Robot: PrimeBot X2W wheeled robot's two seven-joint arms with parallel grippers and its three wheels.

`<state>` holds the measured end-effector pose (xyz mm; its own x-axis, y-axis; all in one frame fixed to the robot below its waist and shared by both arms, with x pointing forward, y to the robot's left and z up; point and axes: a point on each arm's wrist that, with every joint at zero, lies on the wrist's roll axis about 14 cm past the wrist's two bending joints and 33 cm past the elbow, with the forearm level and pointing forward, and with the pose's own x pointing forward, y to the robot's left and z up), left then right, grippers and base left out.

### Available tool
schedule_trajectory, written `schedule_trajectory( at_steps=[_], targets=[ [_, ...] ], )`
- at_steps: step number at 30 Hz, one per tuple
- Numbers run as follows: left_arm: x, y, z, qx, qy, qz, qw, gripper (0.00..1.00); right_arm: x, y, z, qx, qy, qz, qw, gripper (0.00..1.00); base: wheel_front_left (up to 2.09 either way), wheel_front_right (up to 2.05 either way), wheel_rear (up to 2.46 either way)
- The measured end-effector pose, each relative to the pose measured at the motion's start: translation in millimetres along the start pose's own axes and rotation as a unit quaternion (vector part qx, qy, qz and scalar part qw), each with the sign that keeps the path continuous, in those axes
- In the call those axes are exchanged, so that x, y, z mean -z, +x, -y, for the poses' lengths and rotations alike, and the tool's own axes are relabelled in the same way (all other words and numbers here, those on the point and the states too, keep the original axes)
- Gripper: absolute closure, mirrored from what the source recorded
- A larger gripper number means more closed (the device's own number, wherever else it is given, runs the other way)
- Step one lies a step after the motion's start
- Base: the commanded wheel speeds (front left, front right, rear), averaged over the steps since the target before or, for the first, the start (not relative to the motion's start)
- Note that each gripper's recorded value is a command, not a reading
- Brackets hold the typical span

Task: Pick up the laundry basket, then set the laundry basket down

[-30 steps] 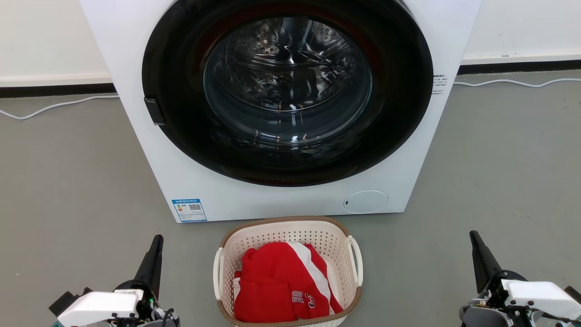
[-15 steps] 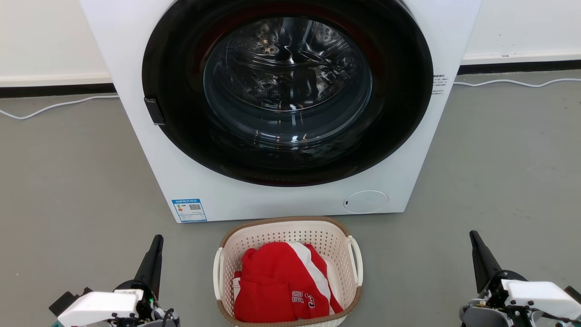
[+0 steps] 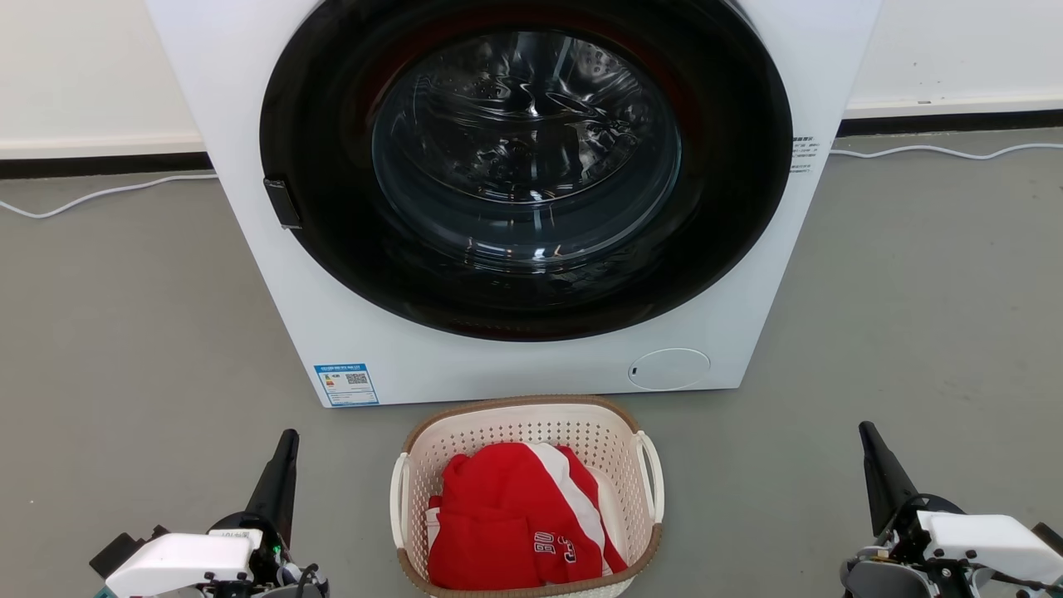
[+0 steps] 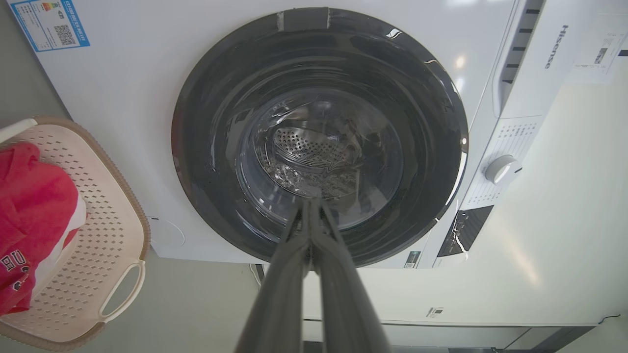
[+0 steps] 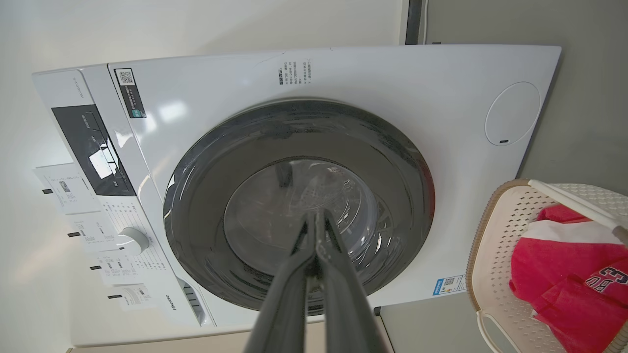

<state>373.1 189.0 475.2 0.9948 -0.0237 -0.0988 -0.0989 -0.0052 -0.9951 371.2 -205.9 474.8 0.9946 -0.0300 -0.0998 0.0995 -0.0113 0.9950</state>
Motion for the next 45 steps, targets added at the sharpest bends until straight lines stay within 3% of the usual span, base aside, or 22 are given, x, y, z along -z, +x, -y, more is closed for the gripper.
schedule_trajectory(
  at_steps=[45],
  targets=[
    [0.0, 0.0, 0.1, 0.000, 0.000, 0.000, 1.000, 1.00, 0.0, 0.0, -0.1, 0.000, 0.000, 0.000, 1.000, 1.00, 0.00, 0.00, 0.00]
  ],
)
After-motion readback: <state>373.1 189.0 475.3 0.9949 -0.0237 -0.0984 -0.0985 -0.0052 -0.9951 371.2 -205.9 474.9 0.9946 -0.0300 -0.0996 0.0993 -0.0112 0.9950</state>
